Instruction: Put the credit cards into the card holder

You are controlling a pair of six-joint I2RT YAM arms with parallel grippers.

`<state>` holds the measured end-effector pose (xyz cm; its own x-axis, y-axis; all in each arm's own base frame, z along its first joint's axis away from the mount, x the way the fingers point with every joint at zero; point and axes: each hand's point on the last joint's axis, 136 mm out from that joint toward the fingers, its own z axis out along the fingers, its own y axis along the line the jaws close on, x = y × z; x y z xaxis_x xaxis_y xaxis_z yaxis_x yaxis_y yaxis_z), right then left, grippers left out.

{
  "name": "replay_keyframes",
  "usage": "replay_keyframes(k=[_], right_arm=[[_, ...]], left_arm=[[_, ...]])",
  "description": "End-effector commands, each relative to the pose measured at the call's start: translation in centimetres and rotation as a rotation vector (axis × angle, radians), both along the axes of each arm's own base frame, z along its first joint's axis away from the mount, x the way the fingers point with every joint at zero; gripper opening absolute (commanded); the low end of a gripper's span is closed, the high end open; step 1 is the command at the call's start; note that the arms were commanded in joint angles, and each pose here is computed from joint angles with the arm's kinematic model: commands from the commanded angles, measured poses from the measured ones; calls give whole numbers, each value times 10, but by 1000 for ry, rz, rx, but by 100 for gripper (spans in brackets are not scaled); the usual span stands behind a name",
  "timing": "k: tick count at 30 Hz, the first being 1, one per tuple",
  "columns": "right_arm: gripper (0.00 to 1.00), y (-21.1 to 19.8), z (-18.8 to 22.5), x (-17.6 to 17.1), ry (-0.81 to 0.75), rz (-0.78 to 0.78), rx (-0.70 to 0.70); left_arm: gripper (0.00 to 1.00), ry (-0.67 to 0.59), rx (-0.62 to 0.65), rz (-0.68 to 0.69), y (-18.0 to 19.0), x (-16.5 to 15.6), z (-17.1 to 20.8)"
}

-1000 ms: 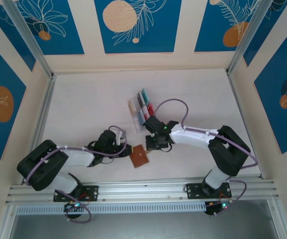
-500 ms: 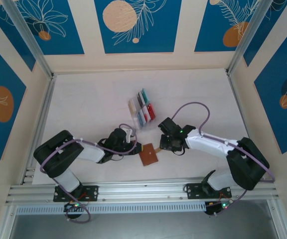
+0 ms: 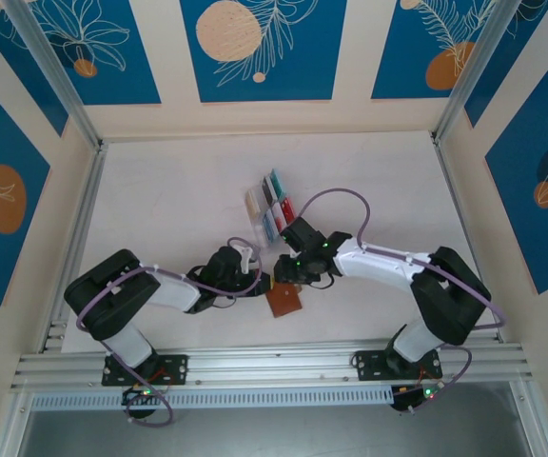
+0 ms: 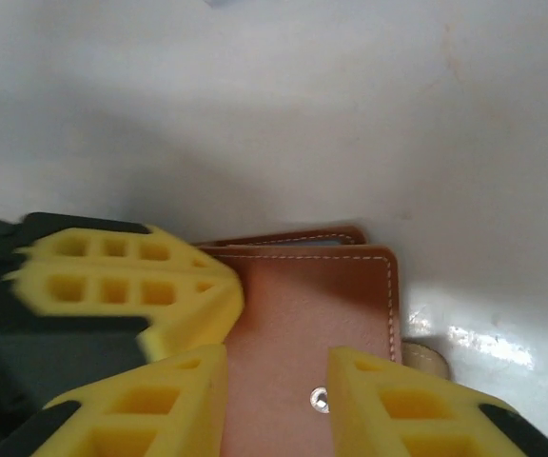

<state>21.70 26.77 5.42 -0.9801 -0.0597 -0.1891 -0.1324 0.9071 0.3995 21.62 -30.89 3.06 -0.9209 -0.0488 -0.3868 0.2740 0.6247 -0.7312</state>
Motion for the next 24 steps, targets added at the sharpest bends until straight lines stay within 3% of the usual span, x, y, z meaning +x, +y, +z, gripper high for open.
replay_keyframes(k=[1,6,16,24], right_arm=[[39,-1,-6,-6,46,24,44],[41,-17,-23,-9,95,-5,-1],[42,0,-33,-17,157,40,48],[26,-1,-2,-18,48,75,1]], left_arm=[[0,121,153,8,26,-28,-45],[0,123,152,8,26,-28,-47],[0,129,155,11,27,-29,-49],[0,151,170,17,27,-32,-59]])
